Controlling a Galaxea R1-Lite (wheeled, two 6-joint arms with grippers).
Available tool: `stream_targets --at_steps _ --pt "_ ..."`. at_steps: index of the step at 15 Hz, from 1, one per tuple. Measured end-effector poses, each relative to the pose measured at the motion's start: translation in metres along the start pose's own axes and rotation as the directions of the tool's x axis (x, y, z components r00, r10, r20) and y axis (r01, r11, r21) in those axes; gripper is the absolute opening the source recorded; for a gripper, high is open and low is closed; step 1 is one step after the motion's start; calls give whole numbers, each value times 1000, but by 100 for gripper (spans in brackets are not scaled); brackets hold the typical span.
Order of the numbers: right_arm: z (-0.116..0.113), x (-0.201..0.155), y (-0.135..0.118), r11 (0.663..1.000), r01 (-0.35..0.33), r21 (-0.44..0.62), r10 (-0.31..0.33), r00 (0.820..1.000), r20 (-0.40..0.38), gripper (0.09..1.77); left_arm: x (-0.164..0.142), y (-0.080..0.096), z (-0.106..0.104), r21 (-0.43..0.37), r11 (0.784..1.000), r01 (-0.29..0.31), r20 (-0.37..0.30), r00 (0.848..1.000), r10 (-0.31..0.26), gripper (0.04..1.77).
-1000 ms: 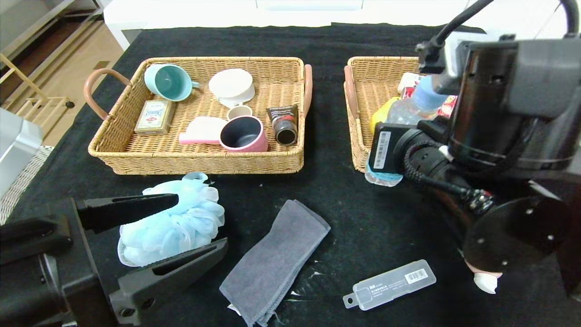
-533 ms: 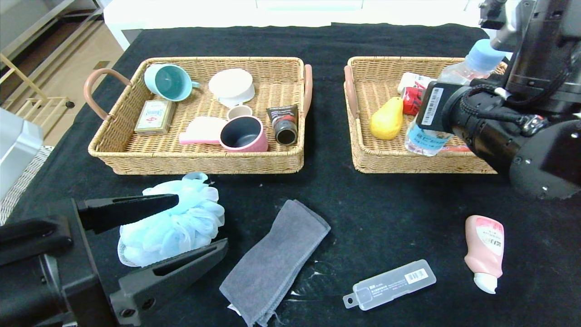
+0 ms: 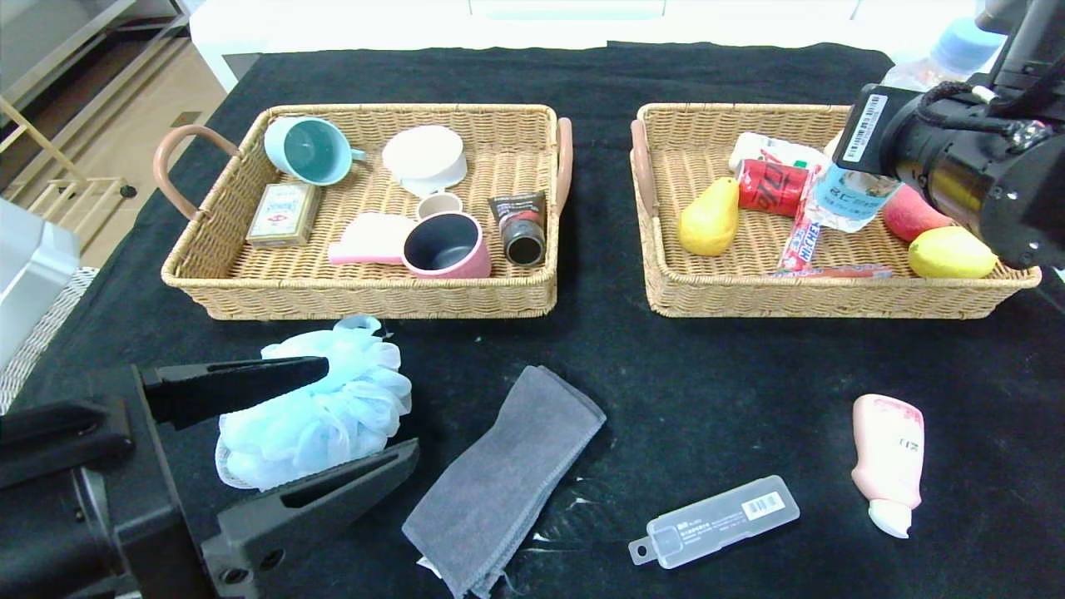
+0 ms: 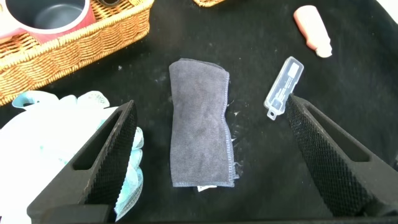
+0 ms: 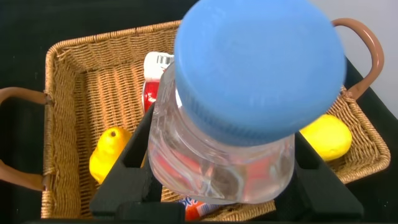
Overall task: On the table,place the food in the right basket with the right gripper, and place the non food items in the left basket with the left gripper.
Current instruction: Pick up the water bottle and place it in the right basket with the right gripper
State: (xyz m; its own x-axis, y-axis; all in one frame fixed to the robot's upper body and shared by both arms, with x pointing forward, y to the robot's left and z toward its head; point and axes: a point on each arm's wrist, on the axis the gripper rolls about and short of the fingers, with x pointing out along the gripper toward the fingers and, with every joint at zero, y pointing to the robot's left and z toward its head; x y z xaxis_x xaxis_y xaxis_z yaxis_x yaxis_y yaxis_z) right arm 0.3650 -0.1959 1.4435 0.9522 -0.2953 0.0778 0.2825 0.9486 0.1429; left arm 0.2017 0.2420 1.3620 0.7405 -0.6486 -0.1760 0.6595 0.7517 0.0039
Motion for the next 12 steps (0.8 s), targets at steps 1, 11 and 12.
stream_targets --at_steps 1,11,12 --pt "-1 3 1 1000 4 1 -4 1000 1 100 0 0 0 0 1000 0 0 1000 0 172" --pt "-31 23 27 999 -38 -14 37 999 -18 100 2 0 -2 0 1000 1 -11 1000 -1 172" --pt "-34 24 28 999 -40 -18 39 999 -22 100 3 0 -2 0 1000 1 -13 1000 -1 172"
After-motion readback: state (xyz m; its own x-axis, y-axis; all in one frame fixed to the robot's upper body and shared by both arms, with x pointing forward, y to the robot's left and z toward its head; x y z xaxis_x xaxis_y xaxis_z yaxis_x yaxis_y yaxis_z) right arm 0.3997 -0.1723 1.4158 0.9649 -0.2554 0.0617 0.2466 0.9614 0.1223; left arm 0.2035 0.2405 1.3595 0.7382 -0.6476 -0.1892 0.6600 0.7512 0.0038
